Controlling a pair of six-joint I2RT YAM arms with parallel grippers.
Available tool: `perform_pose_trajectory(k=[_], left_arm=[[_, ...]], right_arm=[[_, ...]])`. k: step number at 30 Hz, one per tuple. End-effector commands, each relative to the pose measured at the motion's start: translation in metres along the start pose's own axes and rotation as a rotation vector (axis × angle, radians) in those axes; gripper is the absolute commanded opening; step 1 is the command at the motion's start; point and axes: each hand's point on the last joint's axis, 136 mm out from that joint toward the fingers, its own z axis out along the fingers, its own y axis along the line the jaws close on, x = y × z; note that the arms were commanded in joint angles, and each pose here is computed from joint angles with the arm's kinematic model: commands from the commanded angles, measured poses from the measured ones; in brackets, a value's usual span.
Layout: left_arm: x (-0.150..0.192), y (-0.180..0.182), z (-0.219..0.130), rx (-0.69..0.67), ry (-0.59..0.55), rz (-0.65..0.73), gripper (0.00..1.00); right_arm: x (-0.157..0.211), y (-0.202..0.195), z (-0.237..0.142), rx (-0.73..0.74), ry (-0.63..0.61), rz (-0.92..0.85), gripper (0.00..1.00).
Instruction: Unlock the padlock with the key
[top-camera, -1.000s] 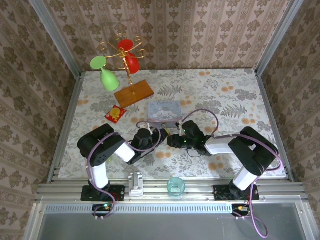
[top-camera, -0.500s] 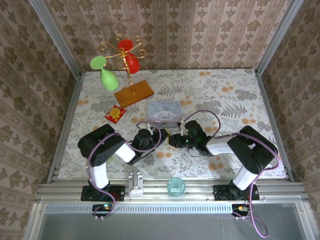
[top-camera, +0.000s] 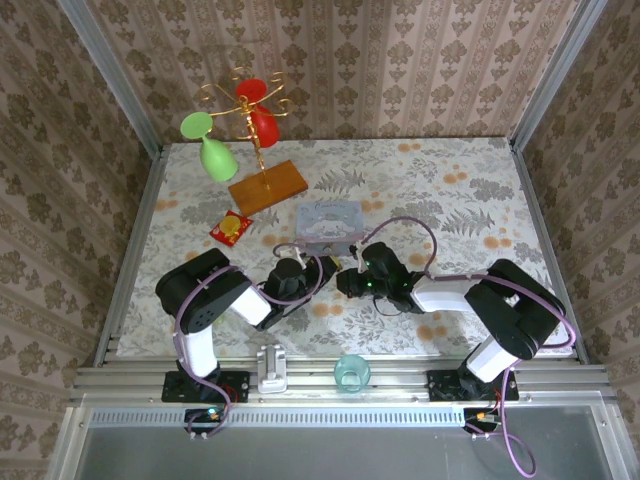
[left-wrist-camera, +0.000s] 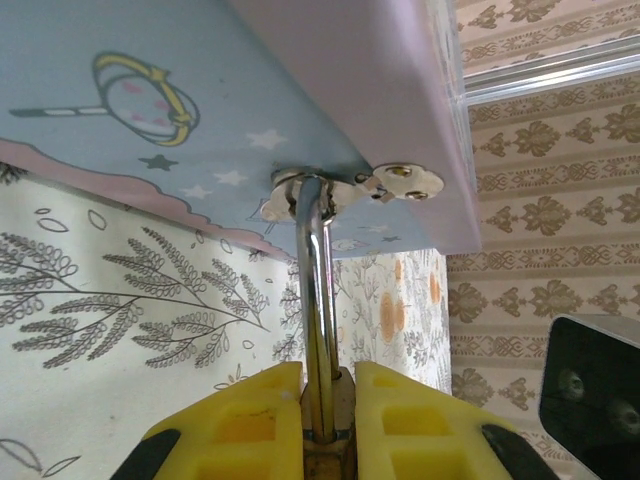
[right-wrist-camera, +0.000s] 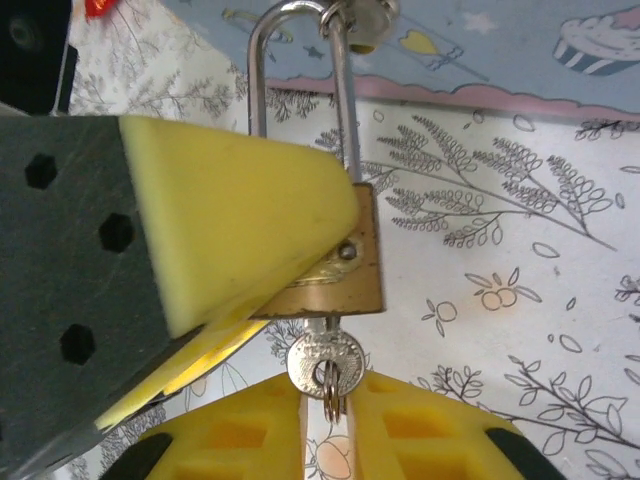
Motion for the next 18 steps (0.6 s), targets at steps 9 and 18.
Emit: perform_pose_trajectory(k=[9, 18], left_arm=[[0.005, -0.029, -0.001, 0.103, 0.022, 0.003, 0.00], [0.006, -0.028, -0.001, 0.102, 0.026, -0.003, 0.00]], right_arm=[[-0.028, -0.012, -0.021, -0.099, -0.133, 0.122, 0.27], [-0.021, 0.000, -0.031, 0.130, -0.128, -0.250, 0.41]])
